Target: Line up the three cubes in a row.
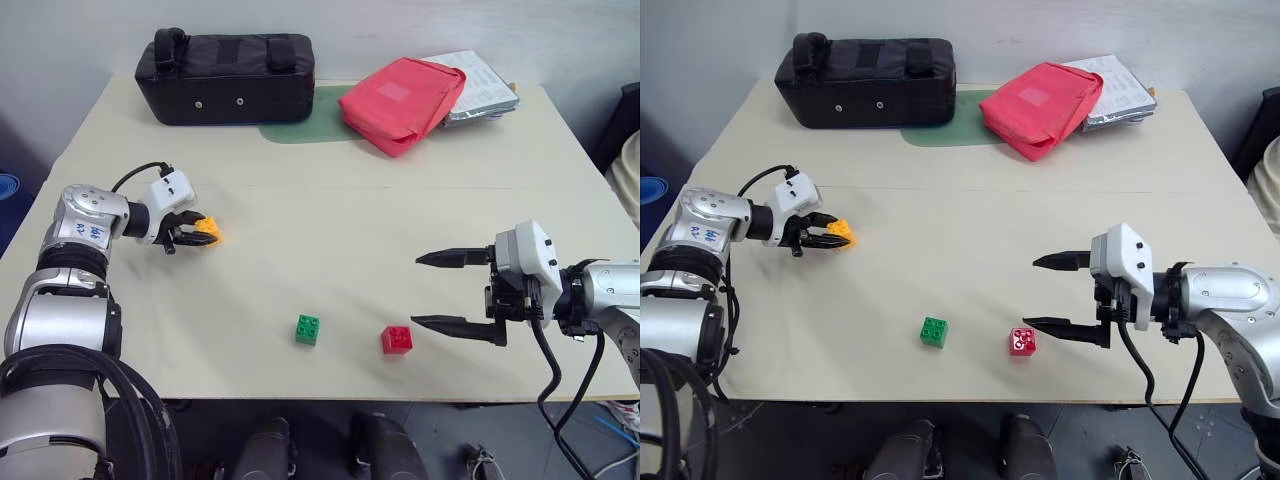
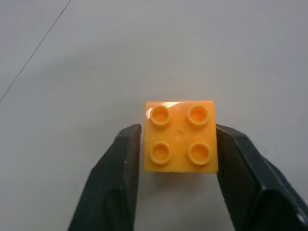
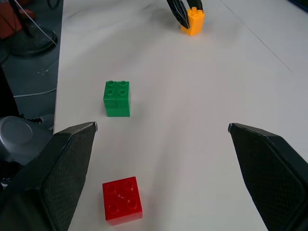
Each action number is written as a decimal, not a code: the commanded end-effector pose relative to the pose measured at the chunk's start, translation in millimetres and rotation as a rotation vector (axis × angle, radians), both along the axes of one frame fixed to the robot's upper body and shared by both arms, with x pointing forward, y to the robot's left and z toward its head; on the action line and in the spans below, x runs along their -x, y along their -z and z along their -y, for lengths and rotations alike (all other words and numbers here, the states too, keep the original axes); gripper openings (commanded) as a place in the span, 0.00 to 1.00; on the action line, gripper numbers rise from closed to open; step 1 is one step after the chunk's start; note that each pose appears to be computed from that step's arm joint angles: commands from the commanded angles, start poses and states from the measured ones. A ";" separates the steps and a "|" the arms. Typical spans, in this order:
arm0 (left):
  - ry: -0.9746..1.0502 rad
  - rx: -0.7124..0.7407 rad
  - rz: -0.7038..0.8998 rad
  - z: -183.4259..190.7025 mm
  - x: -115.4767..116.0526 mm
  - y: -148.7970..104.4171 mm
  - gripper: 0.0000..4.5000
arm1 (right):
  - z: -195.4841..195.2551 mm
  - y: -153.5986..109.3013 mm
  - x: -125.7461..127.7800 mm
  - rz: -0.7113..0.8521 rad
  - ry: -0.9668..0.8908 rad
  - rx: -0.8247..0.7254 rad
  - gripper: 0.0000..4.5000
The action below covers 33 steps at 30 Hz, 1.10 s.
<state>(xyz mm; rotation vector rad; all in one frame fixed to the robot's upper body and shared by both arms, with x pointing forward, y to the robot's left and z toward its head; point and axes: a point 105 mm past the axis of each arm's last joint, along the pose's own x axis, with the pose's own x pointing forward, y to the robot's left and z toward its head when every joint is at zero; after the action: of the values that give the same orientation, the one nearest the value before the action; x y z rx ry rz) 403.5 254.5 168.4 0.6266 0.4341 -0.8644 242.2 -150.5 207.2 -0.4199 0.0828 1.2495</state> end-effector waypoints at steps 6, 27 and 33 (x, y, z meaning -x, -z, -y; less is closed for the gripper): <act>0.202 0.071 -0.016 12.5 18.5 -16.4 0.33 | -3.1 -6.4 7.3 0.014 -0.053 0.020 1.00; 0.685 -0.129 -0.143 56.1 130.1 19.6 0.33 | 37.7 31.3 17.4 -0.100 -0.016 0.156 1.00; 0.688 -0.162 -0.108 59.2 124.3 28.2 0.33 | 33.5 32.7 19.7 -0.100 -0.021 0.145 1.00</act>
<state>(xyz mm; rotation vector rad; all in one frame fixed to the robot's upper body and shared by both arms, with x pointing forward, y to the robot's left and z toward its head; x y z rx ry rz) 278.5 196.1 140.5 0.8821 0.3990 -1.5238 224.8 -186.9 166.8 -0.4588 0.2928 1.2823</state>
